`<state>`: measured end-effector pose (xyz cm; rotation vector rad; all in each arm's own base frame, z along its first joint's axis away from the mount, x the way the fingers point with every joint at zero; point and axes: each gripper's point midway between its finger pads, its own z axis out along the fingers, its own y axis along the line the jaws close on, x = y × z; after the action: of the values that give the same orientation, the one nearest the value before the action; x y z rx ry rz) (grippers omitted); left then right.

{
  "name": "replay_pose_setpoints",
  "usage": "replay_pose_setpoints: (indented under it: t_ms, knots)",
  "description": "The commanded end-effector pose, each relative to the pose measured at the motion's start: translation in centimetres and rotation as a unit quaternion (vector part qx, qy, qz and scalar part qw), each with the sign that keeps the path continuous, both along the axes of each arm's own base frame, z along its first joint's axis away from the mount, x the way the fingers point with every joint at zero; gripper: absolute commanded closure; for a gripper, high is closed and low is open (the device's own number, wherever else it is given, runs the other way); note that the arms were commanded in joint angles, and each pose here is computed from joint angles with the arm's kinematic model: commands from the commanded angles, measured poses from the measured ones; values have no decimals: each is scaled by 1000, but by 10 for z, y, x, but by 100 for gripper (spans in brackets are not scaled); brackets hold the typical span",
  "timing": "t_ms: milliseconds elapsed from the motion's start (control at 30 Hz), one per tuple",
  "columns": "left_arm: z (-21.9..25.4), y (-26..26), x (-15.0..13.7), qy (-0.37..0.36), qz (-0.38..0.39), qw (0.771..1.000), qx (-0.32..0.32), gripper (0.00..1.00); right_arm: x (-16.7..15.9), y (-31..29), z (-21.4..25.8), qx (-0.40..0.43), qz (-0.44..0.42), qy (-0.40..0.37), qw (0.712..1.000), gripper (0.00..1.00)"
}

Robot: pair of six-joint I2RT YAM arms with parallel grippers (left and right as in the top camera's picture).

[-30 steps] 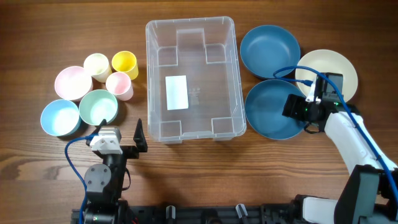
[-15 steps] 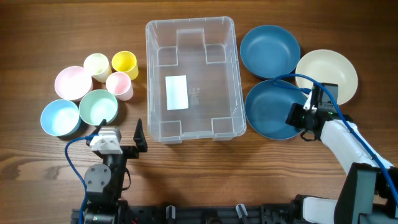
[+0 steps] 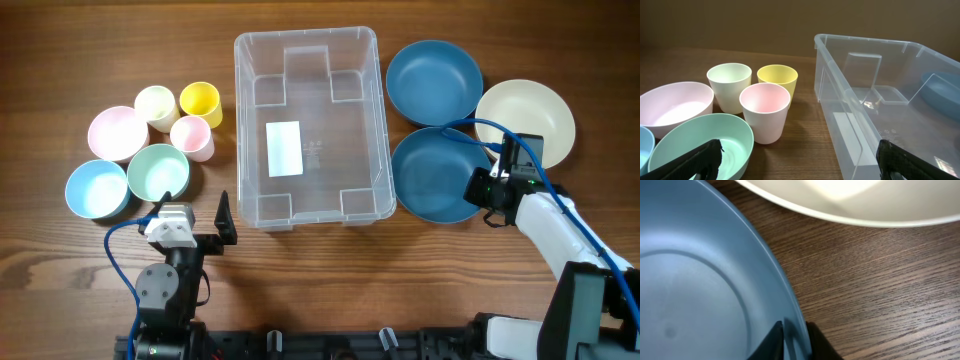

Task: Pack container
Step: 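Reach the right gripper to the lower teal plate rim and grasp it, then lift the teal plate with the right gripper and lower it into the bin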

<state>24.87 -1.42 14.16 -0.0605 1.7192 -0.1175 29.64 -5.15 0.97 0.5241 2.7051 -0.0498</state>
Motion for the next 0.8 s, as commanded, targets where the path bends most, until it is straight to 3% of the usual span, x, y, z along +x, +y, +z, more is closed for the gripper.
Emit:
replay_pose_setpoints:
  t_ms: [0, 367, 767]
  knots:
    - [-3, 3, 0, 2, 7, 1000, 11, 0, -3, -5, 0, -9, -8, 4, 1000, 94]
    - [-3, 3, 0, 2, 7, 1000, 11, 0, -3, -17, 40, -52, -8, -24, 998, 96]
    - [-3, 3, 0, 2, 7, 1000, 11, 0, -7, -16, 158, -75, -22, -219, 973, 96]
